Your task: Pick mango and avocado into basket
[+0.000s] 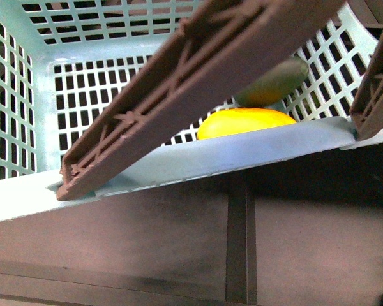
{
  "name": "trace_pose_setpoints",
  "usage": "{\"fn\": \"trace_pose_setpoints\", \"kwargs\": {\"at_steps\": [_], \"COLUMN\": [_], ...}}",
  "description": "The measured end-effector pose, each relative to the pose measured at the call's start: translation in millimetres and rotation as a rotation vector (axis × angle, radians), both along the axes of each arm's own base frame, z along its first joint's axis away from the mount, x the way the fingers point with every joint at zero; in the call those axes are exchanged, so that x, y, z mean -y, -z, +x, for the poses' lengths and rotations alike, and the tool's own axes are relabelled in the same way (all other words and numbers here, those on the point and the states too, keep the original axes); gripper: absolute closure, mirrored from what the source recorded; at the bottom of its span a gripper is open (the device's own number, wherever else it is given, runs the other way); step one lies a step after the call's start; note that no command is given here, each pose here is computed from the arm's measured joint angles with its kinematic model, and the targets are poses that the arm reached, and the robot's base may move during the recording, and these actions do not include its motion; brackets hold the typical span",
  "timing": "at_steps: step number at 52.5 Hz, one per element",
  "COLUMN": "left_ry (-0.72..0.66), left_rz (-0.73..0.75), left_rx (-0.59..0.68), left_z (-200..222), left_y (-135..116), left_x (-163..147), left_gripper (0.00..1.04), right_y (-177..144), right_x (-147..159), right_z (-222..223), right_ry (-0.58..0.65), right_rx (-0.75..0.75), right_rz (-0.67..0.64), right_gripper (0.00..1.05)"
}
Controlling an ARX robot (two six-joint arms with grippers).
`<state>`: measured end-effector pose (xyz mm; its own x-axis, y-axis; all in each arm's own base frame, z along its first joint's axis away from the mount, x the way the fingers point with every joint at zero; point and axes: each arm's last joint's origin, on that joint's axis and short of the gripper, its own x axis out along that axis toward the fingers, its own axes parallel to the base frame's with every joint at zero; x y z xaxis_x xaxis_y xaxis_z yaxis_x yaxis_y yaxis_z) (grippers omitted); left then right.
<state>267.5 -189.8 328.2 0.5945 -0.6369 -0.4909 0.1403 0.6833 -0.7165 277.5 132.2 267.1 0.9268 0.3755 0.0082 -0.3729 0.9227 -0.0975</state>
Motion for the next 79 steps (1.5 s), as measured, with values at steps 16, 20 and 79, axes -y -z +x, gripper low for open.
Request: {"fn": "trace_pose_setpoints", "kwargs": {"at_steps": [16,20,79], "left_ry": [-0.005,-0.004,-0.004], "left_rz": [0.002,0.001,0.001], "left_rx": [0.0,0.0,-0.001], "left_z": [0,0,0], "left_y": [0,0,0], "left_x": [0,0,0], "left_gripper": [0.91,0.91,0.91], "right_y": [-25,-27,86], "right_x": [29,33,132], "right_z": [-30,-33,-139], "right_ry": [0.142,0.207,0.388], "right_rx": [0.031,0.024,-0.034], "right_rz": [0.023,0.044,0.083], "right_gripper": [0.09,0.12,1.03]}}
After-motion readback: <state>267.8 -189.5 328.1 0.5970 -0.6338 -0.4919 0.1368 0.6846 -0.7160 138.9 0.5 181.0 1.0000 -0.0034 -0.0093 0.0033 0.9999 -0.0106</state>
